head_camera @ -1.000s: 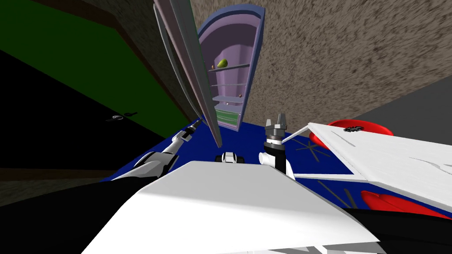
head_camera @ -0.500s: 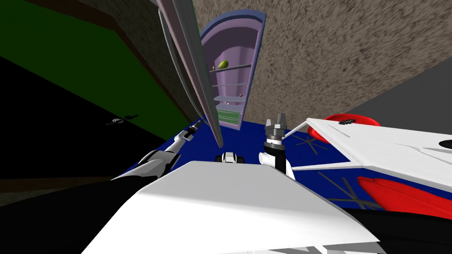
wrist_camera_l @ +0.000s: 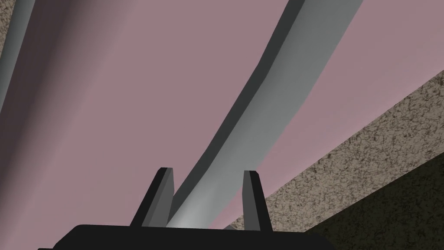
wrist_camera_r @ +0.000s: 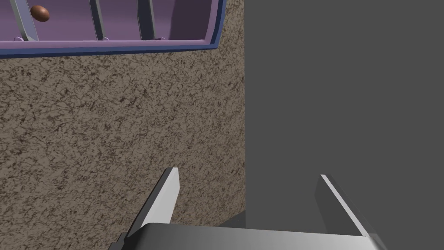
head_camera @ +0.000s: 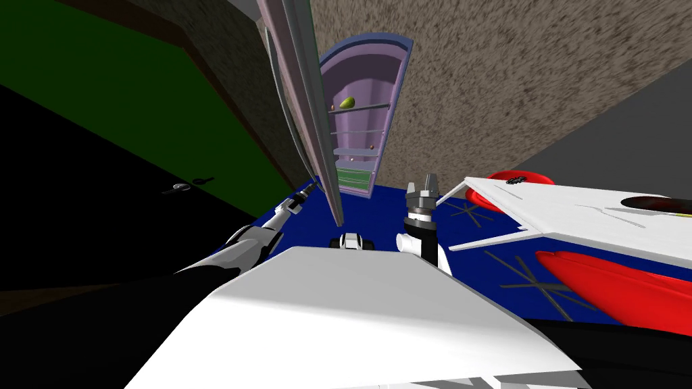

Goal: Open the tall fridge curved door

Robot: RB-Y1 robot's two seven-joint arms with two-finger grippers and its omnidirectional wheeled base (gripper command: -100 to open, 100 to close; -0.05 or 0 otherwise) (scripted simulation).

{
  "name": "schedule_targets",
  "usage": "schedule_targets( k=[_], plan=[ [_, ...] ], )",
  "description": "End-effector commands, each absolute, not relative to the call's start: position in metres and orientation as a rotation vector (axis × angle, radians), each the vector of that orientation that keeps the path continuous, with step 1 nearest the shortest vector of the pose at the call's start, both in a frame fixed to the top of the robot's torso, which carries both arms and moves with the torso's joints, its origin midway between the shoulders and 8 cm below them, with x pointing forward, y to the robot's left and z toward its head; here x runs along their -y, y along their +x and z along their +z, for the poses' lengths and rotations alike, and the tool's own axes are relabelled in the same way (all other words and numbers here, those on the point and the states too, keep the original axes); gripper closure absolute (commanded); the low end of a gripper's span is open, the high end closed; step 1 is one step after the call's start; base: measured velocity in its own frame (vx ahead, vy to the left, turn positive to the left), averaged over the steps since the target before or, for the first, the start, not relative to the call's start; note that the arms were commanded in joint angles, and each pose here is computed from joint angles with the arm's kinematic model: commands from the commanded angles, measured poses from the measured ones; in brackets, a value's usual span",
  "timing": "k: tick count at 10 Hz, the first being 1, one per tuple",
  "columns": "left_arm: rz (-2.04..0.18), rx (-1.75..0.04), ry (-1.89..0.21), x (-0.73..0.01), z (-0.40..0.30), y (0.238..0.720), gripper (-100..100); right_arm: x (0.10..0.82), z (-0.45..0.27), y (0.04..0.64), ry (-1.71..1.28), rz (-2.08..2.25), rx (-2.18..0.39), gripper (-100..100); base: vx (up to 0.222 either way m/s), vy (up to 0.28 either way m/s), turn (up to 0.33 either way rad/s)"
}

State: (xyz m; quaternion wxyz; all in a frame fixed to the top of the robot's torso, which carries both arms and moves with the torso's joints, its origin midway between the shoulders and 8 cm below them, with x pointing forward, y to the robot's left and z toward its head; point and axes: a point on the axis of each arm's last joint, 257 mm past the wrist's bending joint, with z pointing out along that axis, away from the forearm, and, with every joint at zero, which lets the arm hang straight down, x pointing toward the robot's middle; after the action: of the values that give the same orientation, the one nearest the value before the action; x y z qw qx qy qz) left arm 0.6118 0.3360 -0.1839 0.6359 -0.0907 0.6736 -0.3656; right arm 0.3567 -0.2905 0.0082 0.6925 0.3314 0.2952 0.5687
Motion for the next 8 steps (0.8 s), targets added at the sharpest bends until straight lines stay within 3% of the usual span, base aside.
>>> schedule_targets(
  k=[1, 6, 8],
  plan=[
    [-0.834, -1.526, -0.214, -0.326, -0.179, 0.626, 100, 0.291, 0.008, 0.357, 0.741, 1.271, -0.659, 0, -0.058, 0.279, -0.155],
    [-0.846, -1.518, -0.200, -0.305, -0.172, 0.639, 100, 0.291, 0.008, 0.357, 0.741, 1.271, -0.659, 0, -0.076, 0.235, -0.091],
    [-0.846, -1.518, -0.200, -0.305, -0.172, 0.639, 100, 0.291, 0.008, 0.357, 0.741, 1.271, -0.659, 0, -0.005, 0.046, 0.039]
  ],
)
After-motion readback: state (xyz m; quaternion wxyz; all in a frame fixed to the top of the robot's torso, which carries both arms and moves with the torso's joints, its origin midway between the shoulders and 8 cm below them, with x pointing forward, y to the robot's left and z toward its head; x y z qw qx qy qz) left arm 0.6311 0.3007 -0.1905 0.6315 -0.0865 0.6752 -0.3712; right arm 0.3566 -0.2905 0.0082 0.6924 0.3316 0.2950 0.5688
